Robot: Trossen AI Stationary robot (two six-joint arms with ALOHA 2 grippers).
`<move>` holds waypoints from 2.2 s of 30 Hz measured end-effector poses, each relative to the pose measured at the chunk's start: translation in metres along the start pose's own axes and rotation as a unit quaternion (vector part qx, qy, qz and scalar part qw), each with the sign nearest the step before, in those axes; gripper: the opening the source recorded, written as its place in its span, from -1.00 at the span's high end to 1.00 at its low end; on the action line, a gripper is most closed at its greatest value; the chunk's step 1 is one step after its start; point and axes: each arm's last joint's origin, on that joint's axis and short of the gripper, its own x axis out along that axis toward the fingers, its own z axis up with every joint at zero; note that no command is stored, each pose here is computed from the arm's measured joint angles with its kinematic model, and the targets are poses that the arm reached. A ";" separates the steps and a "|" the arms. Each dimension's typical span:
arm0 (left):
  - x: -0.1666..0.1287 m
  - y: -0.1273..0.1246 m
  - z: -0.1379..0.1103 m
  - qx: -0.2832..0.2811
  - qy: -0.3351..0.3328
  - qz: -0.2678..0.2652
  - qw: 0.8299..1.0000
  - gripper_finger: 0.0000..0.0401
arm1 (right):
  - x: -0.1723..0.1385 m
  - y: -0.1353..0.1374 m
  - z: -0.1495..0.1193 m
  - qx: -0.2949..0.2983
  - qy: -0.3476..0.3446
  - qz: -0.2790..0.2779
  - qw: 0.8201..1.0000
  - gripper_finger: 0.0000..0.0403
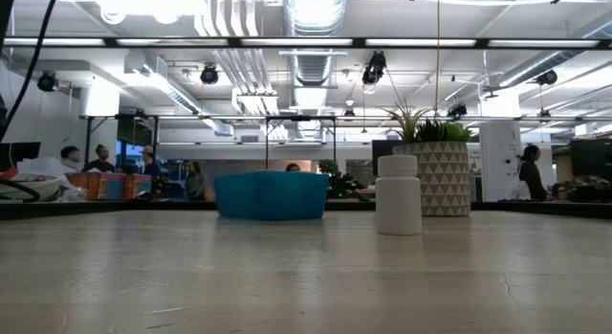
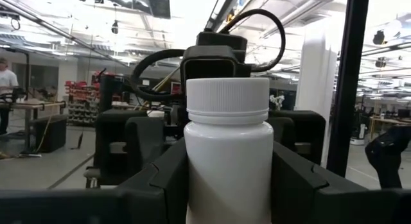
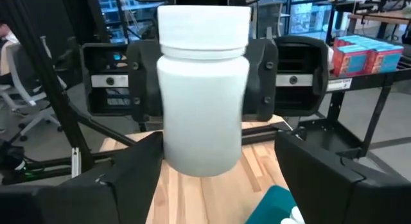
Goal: Pick and place pill bottles into a basket
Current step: Put the white pill bottle into the dark blue bin
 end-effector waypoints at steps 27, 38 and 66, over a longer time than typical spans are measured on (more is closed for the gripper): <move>0.000 -0.003 -0.004 -0.006 0.022 -0.008 1.000 0.29 | 0.005 0.000 0.000 0.002 -0.004 -0.001 1.000 0.22; 0.000 -0.003 -0.005 -0.008 0.030 -0.009 0.999 0.24 | 0.005 0.000 -0.001 0.002 -0.003 -0.003 1.000 0.25; -0.001 0.000 -0.009 -0.008 0.046 0.011 0.999 0.13 | -0.011 -0.005 -0.002 -0.018 0.019 -0.039 0.999 0.26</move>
